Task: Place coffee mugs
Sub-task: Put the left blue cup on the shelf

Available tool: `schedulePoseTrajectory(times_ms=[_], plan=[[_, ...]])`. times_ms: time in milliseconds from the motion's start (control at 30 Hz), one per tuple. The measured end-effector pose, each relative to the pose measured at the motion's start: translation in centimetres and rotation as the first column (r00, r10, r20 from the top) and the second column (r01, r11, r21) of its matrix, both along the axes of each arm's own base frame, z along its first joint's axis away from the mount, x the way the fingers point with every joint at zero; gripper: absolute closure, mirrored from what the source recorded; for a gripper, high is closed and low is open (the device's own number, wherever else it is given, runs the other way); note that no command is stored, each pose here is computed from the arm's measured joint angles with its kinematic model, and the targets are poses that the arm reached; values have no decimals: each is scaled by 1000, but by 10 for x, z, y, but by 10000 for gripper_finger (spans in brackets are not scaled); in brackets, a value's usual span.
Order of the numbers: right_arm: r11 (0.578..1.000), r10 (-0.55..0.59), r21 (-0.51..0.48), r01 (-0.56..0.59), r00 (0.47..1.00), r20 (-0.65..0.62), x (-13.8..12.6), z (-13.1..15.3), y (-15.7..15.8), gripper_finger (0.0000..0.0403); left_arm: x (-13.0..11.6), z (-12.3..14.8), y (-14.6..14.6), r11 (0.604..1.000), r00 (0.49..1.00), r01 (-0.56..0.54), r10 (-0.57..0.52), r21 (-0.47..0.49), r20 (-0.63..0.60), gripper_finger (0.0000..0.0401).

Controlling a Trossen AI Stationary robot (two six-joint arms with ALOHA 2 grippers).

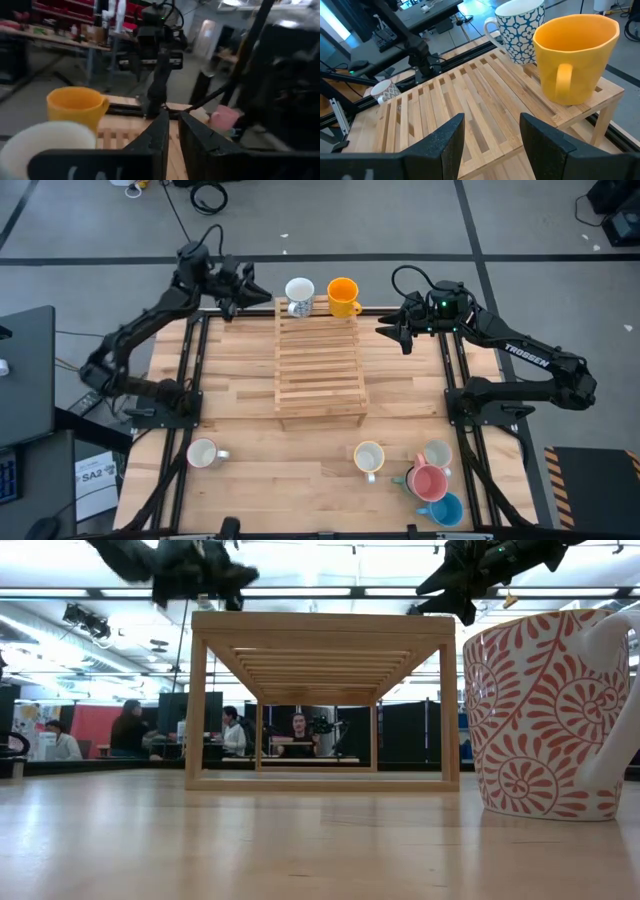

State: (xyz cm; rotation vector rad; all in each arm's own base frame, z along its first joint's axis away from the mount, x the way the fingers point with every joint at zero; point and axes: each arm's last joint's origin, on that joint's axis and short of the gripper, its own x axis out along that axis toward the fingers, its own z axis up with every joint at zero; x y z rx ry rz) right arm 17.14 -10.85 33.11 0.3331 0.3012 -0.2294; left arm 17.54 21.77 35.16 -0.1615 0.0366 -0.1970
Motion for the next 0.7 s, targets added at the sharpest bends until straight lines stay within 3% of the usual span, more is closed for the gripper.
schedulePoseTrajectory(times_ms=[133,233,300,467,700], plan=[[1000,0,0,0,1000,0,0,0,0,206,-5,11,-38,970,968,-224,232,98,-90,378],[1000,0,0,0,1000,0,0,0,0,206,-9,12,-63,884,865,-429,461,183,-200,388],[1000,0,0,0,1000,0,0,0,0,206,-6,11,-74,845,812,-487,531,222,-241,388],[1000,0,0,0,1000,0,0,0,0,206,6,10,-91,850,813,-478,523,222,-256,362],[1000,-1,3,1,1000,1,0,0,0,206,18,2,-100,858,795,-482,514,179,-324,269]])
